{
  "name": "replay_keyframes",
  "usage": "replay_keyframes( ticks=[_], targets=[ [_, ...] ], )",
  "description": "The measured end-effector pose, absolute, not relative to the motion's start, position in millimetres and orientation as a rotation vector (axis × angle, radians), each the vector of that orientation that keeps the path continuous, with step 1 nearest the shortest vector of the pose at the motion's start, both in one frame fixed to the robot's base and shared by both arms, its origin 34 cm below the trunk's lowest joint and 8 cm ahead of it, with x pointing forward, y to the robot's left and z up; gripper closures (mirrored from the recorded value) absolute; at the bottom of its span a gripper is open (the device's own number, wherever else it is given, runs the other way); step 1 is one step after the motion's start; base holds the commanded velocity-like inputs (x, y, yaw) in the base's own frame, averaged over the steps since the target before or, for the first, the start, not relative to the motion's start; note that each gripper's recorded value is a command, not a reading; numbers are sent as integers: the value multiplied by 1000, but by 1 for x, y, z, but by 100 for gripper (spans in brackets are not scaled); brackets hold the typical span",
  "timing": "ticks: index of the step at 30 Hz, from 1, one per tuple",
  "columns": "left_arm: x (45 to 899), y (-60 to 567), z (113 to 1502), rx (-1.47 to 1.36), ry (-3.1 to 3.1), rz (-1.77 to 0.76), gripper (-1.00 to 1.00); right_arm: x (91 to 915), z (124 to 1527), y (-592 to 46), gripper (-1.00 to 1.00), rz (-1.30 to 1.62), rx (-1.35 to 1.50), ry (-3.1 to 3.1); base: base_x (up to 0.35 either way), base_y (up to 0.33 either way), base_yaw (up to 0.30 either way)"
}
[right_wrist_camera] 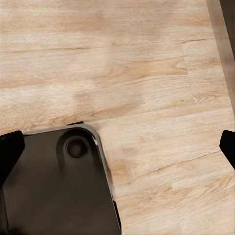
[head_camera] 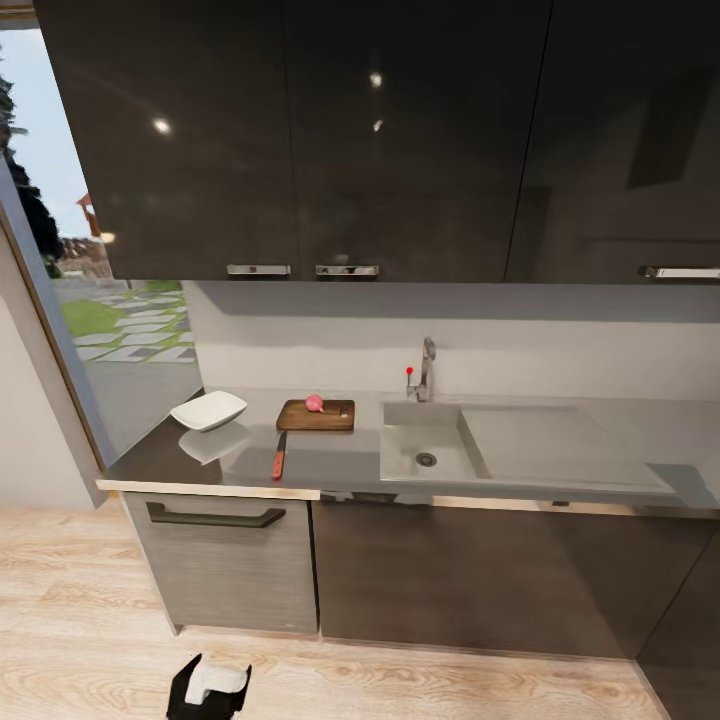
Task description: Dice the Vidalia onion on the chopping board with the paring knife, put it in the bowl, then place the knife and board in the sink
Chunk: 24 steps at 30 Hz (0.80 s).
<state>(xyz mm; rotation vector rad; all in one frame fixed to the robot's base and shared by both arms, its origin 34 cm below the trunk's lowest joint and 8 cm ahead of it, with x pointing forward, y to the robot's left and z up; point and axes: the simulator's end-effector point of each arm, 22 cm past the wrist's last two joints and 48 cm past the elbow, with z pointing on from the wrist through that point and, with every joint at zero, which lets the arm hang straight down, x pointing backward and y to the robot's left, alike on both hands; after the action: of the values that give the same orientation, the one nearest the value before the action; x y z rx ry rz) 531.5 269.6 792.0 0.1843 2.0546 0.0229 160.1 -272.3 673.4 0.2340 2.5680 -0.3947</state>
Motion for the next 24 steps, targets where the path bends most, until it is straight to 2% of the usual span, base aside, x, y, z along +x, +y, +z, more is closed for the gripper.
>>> replay_keyframes(
  ticks=[9,24],
  targets=[
    [549,284,883,22,1935,1,-100,160,673,-272,-100,-395,234,2568,0,0,0],
    [551,261,1008,20,1706,-64,-100,160,673,-272,-100,-395,234,2568,0,0,0]
  ],
)
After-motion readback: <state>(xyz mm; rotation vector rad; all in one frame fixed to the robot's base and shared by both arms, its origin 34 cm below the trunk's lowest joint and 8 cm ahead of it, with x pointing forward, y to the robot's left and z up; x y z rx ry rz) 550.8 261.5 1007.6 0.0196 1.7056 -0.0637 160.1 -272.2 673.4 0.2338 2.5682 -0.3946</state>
